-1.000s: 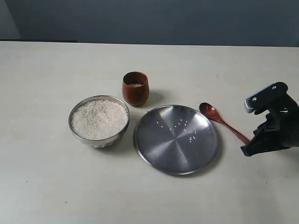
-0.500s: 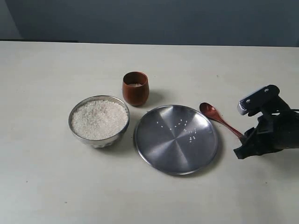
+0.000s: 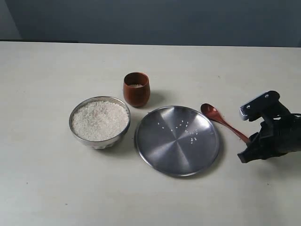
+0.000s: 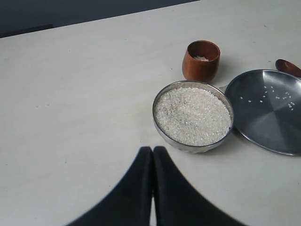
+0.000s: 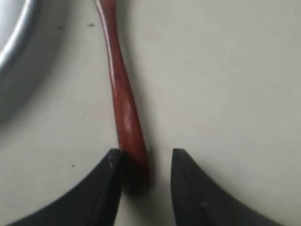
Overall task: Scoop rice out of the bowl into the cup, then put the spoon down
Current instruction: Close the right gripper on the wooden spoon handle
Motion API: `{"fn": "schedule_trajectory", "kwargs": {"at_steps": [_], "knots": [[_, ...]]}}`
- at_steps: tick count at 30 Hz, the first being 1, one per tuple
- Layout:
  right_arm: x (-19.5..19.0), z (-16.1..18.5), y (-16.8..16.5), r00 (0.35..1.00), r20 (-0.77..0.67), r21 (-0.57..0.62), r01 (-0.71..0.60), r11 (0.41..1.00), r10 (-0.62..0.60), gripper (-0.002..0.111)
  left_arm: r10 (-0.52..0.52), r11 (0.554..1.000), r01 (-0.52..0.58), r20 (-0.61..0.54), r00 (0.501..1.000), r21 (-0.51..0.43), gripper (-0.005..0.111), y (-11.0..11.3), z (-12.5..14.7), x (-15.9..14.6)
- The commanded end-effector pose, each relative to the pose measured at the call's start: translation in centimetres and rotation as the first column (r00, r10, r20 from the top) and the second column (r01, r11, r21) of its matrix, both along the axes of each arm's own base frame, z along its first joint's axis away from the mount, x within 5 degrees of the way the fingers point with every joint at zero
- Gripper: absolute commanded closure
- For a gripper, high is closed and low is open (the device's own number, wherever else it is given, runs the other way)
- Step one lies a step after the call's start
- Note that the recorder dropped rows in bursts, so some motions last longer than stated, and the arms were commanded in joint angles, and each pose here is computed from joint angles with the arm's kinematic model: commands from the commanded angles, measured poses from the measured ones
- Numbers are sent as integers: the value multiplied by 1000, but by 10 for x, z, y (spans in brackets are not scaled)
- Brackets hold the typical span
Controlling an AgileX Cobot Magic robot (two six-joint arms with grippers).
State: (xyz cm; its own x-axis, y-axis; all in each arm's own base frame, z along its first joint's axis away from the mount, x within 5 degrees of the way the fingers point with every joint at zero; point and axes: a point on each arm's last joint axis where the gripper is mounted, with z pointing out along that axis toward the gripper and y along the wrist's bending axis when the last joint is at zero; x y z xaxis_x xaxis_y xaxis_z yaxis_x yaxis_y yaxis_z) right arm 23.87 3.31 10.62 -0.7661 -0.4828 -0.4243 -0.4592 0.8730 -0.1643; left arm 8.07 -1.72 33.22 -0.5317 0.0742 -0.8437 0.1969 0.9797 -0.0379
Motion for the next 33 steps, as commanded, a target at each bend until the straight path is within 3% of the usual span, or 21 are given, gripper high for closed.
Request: {"fn": "schedule_trajectory", "kwargs": {"at_steps": [1,8,12,16,23,27,33], "knots": [[3,-5,1,1000,-22,10,-18,1000,19,82,2,1000,-2,14,1000,5,106,0,2,1],[1,-17,6,995,-82,53,-53,997,57,109,2,1000,-2,14,1000,5,106,0,2,1],[3,-12,19,989,-90,179,-101,979,118,109,2,1000,-2,14,1000,5,106,0,2,1],[7,-8,22,993,-84,230,-59,971,80,109,2,1000,-2,14,1000,5,106,0,2,1],[11,30,15,997,70,204,11,979,-26,109,2,1000,-2,14,1000,5,106,0,2,1],[7,61,14,981,192,209,-26,978,-15,109,2,1000,-2,14,1000,5,106,0,2,1],[-7,95,17,946,310,177,-158,971,97,109,2,1000,-2,14,1000,5,106,0,2,1]]}}
